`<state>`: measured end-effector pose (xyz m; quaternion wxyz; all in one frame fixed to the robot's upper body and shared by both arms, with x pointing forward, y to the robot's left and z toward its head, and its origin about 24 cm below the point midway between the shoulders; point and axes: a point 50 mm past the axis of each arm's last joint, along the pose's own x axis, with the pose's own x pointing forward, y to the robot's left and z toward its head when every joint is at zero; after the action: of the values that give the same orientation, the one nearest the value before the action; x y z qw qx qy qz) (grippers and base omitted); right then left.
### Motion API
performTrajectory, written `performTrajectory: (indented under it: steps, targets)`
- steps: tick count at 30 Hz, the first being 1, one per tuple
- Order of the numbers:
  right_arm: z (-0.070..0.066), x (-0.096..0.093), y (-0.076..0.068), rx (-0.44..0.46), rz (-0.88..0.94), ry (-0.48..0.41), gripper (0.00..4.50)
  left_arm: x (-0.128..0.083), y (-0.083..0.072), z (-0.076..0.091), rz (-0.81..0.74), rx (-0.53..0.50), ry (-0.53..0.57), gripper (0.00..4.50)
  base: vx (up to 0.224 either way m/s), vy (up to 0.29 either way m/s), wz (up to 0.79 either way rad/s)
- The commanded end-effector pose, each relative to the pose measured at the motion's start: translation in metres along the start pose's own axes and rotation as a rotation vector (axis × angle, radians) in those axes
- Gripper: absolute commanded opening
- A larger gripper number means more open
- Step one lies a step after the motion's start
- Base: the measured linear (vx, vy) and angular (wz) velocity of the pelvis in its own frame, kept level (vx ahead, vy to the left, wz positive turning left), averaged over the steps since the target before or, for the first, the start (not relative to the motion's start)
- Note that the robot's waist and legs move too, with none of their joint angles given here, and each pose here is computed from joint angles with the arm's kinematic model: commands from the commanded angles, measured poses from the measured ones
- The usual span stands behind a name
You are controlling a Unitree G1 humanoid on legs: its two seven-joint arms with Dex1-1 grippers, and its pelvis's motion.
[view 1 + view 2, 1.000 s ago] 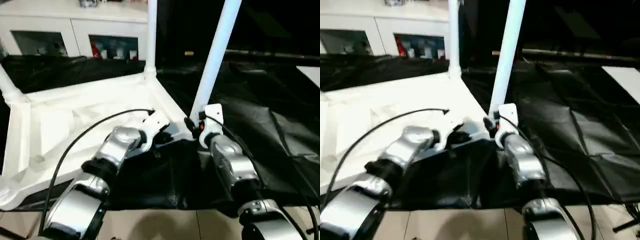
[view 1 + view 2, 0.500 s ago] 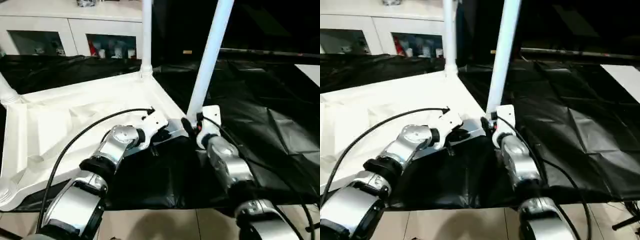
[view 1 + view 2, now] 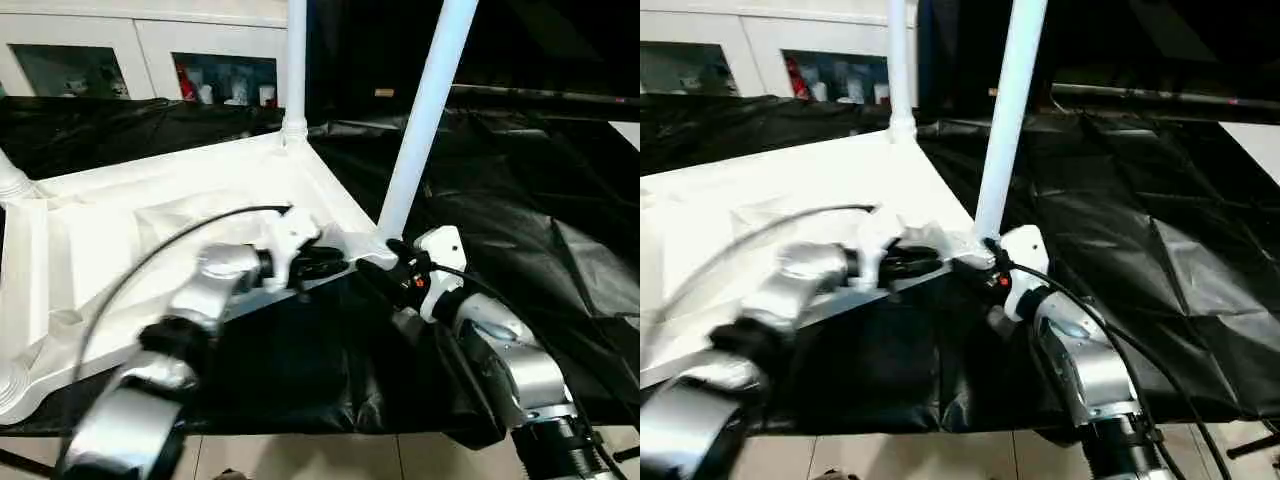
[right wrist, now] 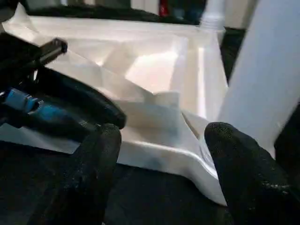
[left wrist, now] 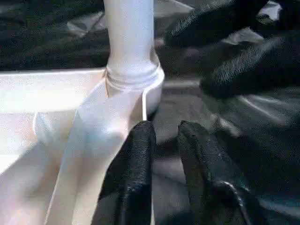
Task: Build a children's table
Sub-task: Rotate leg to tighten
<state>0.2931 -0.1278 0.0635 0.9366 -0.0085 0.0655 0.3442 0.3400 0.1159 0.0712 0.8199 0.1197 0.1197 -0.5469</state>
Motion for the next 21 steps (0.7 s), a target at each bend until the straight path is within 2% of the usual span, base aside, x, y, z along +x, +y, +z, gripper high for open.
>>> performTrajectory:
  steps: [1, 2, 3, 5, 6, 9, 10, 11, 13, 15, 16, 20, 21]
  targets:
    - [0.005, 0.003, 0.001, 0.007, 0.024, -0.005, 3.18, -0.012, -0.003, 0.004, -0.052, -0.018, 0.020, 1.44, 0.000, 0.000, 0.00]
    - [0.005, 0.003, 0.001, 0.007, 0.024, -0.005, 3.18, -0.012, -0.003, 0.004, -0.052, -0.018, 0.020, 1.48, 0.000, 0.000, 0.00]
    - [0.006, 0.013, 0.002, 0.009, 0.048, -0.001, 3.18, -0.036, -0.009, 0.001, -0.094, -0.023, 0.094, 1.51, 0.000, 0.000, 0.00]
    - [0.007, 0.021, 0.003, 0.013, 0.059, 0.002, 3.18, -0.051, -0.015, 0.000, -0.117, -0.029, 0.145, 1.72, 0.000, 0.000, 0.00]
    - [0.008, 0.032, 0.004, 0.018, 0.075, 0.002, 3.18, -0.063, -0.020, -0.001, -0.126, -0.034, 0.184, 1.72, 0.000, 0.000, 0.00]
    - [0.009, 0.040, 0.005, 0.024, 0.077, 0.003, 3.18, -0.075, -0.025, -0.003, -0.114, -0.038, 0.219, 2.02, 0.000, 0.000, 0.00]
    - [0.011, 0.051, 0.005, 0.028, 0.071, 0.004, 3.18, -0.086, -0.030, -0.006, -0.073, -0.045, 0.255, 2.09, 0.000, 0.000, 0.00]
    - [0.012, 0.053, 0.006, 0.027, 0.069, 0.004, 3.18, -0.088, -0.031, -0.006, -0.064, -0.047, 0.261, 2.09, 0.000, 0.000, 0.00]
    - [0.016, 0.069, 0.010, 0.046, 0.069, 0.000, 3.18, -0.102, -0.038, -0.010, 0.010, -0.058, 0.305, 2.31, 0.000, 0.000, 0.00]
    - [0.018, 0.078, 0.013, 0.064, 0.069, 0.000, 3.18, -0.111, -0.043, -0.012, 0.051, -0.068, 0.332, 2.42, 0.000, 0.000, 0.00]
    - [0.017, 0.081, 0.014, 0.070, 0.069, 0.001, 3.18, -0.114, -0.046, -0.012, 0.063, -0.073, 0.345, 2.63, 0.000, 0.000, 0.00]
    - [0.017, 0.091, 0.009, 0.079, -0.047, 0.003, 3.18, -0.127, -0.046, -0.012, 0.183, -0.068, 0.401, 2.84, 0.000, 0.000, 0.00]
    - [0.017, 0.093, 0.006, 0.095, -0.099, 0.004, 3.18, -0.132, -0.046, -0.012, 0.215, -0.065, 0.419, 3.06, 0.000, 0.000, 0.00]
